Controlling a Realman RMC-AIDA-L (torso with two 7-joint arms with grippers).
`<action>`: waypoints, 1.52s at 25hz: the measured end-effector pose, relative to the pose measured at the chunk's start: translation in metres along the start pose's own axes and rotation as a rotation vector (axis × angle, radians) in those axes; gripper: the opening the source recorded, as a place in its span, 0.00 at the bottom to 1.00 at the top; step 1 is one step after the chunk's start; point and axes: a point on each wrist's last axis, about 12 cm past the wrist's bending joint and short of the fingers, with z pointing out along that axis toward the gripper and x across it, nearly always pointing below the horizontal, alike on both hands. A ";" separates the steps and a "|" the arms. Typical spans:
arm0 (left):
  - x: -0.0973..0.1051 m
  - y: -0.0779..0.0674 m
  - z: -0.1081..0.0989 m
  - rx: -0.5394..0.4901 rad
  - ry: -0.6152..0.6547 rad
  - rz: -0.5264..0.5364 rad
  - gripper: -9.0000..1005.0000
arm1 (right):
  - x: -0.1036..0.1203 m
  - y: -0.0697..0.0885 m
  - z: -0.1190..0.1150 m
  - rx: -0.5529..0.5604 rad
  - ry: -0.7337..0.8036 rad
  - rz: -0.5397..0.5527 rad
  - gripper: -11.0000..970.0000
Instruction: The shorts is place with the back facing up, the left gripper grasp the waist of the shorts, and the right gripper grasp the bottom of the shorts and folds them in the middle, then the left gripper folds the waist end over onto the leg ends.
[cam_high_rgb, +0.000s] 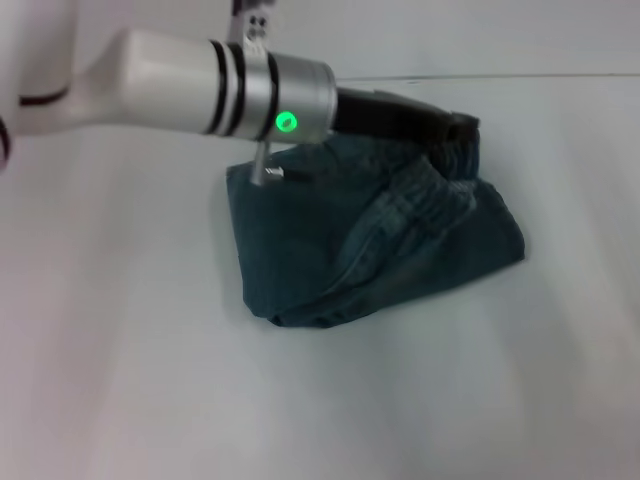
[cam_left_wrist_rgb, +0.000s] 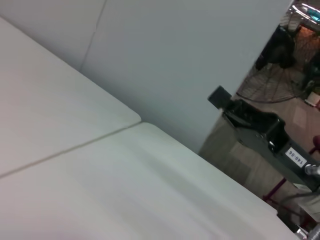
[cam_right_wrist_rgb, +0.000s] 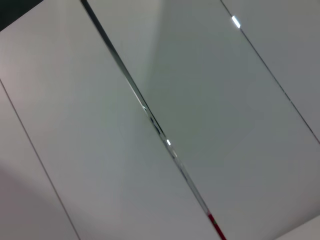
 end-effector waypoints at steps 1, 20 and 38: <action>0.003 -0.001 0.005 -0.001 0.000 -0.010 0.08 | 0.001 0.001 0.001 -0.004 0.008 0.001 0.01; 0.068 0.019 -0.076 0.053 -0.391 -0.182 0.48 | -0.004 0.032 0.020 -0.445 0.381 -0.015 0.09; 0.170 0.015 -0.185 0.004 -0.156 -0.099 0.95 | -0.075 0.002 -0.062 -0.753 0.918 -0.210 0.59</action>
